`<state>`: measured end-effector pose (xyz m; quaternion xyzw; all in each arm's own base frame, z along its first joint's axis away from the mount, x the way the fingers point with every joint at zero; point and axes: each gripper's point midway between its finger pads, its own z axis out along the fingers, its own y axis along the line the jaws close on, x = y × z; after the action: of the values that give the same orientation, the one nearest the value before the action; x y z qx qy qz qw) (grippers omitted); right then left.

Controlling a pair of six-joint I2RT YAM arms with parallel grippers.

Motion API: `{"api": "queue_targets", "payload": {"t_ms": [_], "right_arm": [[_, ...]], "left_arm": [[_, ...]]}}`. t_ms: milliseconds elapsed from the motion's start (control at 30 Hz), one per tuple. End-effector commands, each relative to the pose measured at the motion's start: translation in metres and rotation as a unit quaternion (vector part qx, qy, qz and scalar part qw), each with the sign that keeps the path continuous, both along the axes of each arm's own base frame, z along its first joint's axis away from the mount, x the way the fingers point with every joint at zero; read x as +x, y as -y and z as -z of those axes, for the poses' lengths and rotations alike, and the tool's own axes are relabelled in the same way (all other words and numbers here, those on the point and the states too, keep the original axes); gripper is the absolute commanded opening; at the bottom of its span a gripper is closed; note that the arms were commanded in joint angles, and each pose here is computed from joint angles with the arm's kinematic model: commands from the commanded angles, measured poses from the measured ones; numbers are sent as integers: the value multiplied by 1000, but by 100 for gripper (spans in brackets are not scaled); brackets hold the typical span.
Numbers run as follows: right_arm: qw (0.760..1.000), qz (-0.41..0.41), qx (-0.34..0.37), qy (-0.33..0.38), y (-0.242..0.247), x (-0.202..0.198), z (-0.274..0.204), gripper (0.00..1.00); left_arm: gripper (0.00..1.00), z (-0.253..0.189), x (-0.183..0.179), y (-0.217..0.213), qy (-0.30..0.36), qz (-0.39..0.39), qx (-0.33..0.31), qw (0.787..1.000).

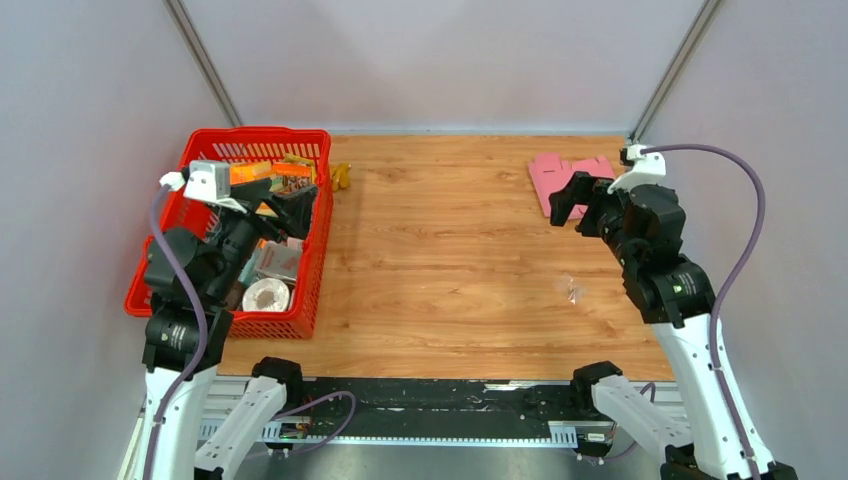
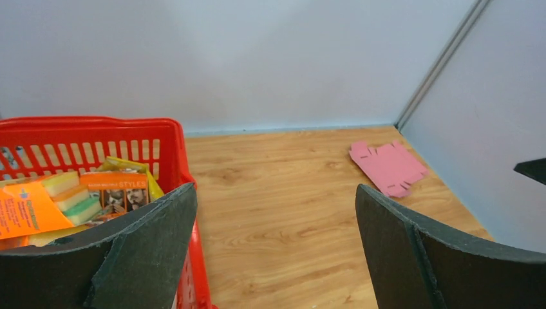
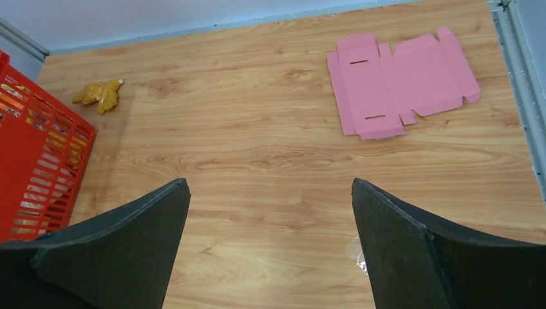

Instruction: Fold the paper box

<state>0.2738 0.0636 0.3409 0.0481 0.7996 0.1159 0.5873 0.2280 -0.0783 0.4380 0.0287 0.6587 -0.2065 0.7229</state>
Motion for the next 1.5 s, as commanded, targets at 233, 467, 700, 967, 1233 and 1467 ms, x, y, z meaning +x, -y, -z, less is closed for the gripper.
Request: {"api": "queue_targets", "payload": {"t_ms": [233,467,700,967,1233,1467], "right_arm": [[994,7,74,-86,-13,89,68,100],[925,113,344,-116,51,148,129,100],[880,177,400,-182,81,194,198,94],[830,242,444,-235,86,204,263,77],[818,253,459,-238,86,207,294,58],[816,205,491,-226,71,209,294,3]], "left_arm": [[98,63,32,35,-94,93,53,990],[98,96,46,46,-121,115,48,985],[88,127,56,58,-179,159,50,970],[86,133,51,58,-176,161,39,970],[86,139,49,60,-180,166,35,969],[85,138,48,65,-179,182,33,966]]}}
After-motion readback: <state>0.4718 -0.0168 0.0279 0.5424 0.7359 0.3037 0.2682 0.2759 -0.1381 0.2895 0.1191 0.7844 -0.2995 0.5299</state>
